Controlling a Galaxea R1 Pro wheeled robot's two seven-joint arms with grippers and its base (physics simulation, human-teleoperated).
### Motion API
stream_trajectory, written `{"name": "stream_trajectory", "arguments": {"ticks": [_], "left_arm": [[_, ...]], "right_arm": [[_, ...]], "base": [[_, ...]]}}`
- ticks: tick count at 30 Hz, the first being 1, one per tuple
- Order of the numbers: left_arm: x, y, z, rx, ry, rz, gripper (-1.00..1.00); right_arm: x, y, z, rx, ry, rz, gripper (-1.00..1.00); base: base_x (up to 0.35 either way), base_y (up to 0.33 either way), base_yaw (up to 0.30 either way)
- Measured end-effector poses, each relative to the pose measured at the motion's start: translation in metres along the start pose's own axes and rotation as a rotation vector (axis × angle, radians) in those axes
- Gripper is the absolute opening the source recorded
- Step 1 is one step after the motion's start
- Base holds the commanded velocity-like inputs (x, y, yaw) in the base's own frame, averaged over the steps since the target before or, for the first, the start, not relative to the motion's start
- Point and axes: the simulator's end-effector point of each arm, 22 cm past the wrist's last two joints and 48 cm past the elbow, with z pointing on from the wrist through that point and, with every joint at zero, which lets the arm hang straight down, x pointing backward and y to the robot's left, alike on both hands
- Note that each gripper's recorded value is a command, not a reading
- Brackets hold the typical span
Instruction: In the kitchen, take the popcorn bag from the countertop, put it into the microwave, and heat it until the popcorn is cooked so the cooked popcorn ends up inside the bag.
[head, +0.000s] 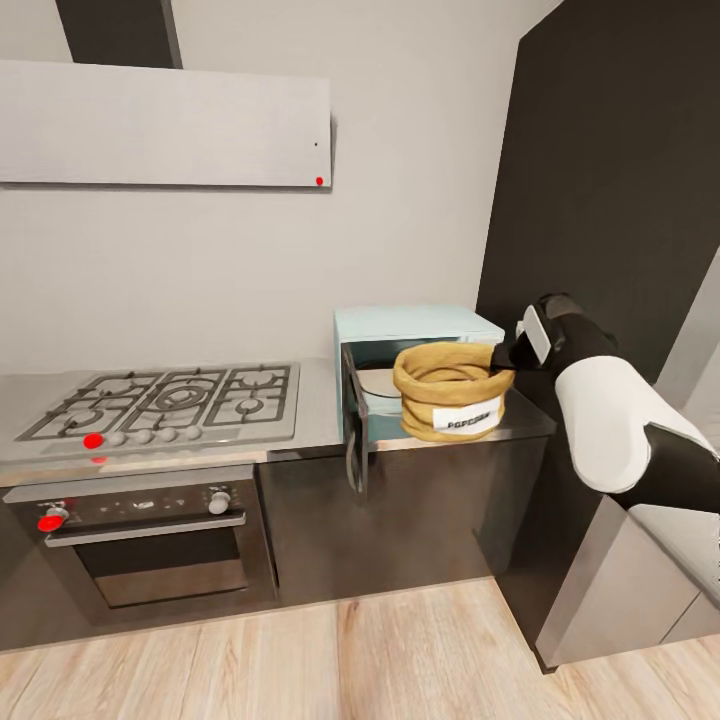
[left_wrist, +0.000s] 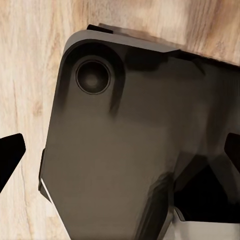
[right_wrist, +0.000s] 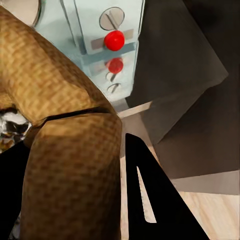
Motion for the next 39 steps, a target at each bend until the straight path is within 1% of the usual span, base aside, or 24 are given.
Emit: {"name": "stream_trajectory", "arguments": {"ticks": [2,4,9,12,19,25,28,31,34,39], "left_arm": [[0.000,0.000,0.000,0.000,0.000,0.000,1.00],[0.000,0.000,0.000,0.000,0.000,0.000,1.00],[0.000,0.000,0.000,0.000,0.000,0.000,1.00],[0.000,0.001,0.000,-0.001,0.000,0.000,1.00],[0.000,0.000,0.000,-0.001,0.000,-0.002,1.00],[0.001,0.001,0.000,-0.001,0.002,0.005,1.00],[0.001,0.001,0.000,-0.002,0.003,0.003,1.00],[0.001,0.001,0.000,-0.001,0.003,0.002,1.00],[0.001,0.001,0.000,-0.002,0.003,0.002,1.00],[0.001,0.001,0.000,-0.001,0.002,0.000,1.00]], "right_arm": [[0.001,0.013,-0.001,-0.017,0.001,-0.008,-1.00],[0.001,0.018,-0.001,-0.020,0.001,-0.014,-1.00],[0.001,0.019,-0.002,-0.021,0.000,-0.017,-1.00],[0.002,0.024,-0.002,-0.029,0.001,-0.019,-1.00],[0.002,0.024,-0.002,-0.030,0.001,-0.019,-1.00],[0.003,0.024,-0.001,-0.033,0.003,-0.017,-1.00],[0.012,0.032,0.004,-0.044,0.022,-0.023,-1.00],[0.033,0.041,0.015,-0.055,0.079,-0.044,-1.00],[0.050,0.044,0.023,-0.059,0.123,-0.060,-1.00],[0.049,0.040,0.024,-0.056,0.122,-0.054,-1.00]], "base": [[0.000,0.000,0.000],[0.000,0.000,0.000],[0.000,0.000,0.000],[0.000,0.000,0.000],[0.000,0.000,0.000],[0.127,0.000,0.000],[0.091,0.000,0.000],[0.014,0.000,0.000],[0.002,0.000,0.000],[0.000,0.000,0.000]]}}
